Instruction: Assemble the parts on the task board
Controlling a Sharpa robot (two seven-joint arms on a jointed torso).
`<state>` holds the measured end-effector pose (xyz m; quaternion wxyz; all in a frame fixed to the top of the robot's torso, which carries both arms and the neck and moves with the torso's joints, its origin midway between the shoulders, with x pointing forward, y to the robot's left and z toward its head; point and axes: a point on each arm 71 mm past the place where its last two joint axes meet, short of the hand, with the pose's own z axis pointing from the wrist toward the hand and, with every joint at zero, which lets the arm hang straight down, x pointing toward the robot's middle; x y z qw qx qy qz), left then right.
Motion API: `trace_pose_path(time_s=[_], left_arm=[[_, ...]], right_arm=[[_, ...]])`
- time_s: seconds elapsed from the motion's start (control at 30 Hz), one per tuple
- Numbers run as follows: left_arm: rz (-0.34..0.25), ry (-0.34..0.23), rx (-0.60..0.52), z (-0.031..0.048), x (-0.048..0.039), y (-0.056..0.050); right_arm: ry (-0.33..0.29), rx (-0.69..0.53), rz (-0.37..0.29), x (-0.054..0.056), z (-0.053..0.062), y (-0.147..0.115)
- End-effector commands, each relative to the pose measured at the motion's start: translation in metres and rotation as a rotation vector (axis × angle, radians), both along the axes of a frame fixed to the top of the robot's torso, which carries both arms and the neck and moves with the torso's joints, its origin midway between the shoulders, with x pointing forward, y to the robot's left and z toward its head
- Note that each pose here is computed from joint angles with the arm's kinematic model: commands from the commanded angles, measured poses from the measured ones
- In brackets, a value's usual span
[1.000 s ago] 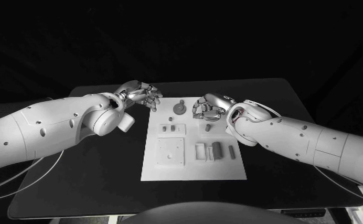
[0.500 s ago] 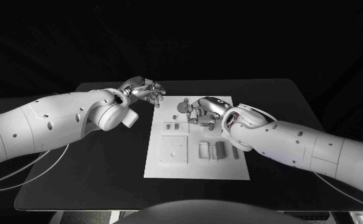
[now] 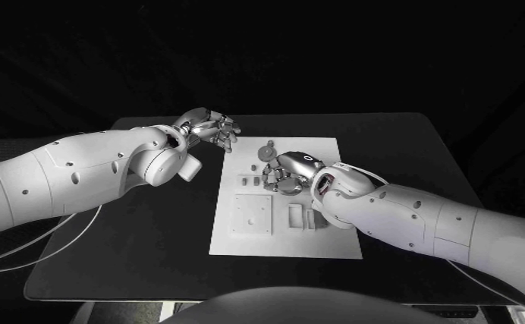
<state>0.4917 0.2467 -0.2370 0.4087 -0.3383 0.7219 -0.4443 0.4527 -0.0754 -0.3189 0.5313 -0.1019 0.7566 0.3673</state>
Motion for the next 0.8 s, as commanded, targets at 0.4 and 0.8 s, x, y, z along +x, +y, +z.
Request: trace_pose_path(time_s=[0.4,0.8], left_arm=[[-0.004,-0.018,-0.005,0.0021,0.0009,-0.003],[-0.004,-0.017,-0.005,0.0021,0.0009,-0.003]], right_arm=[[0.011,-0.031,0.028,-0.01,-0.02,0.006],[0.024,-0.037,0.037,-0.013,-0.024,0.008]])
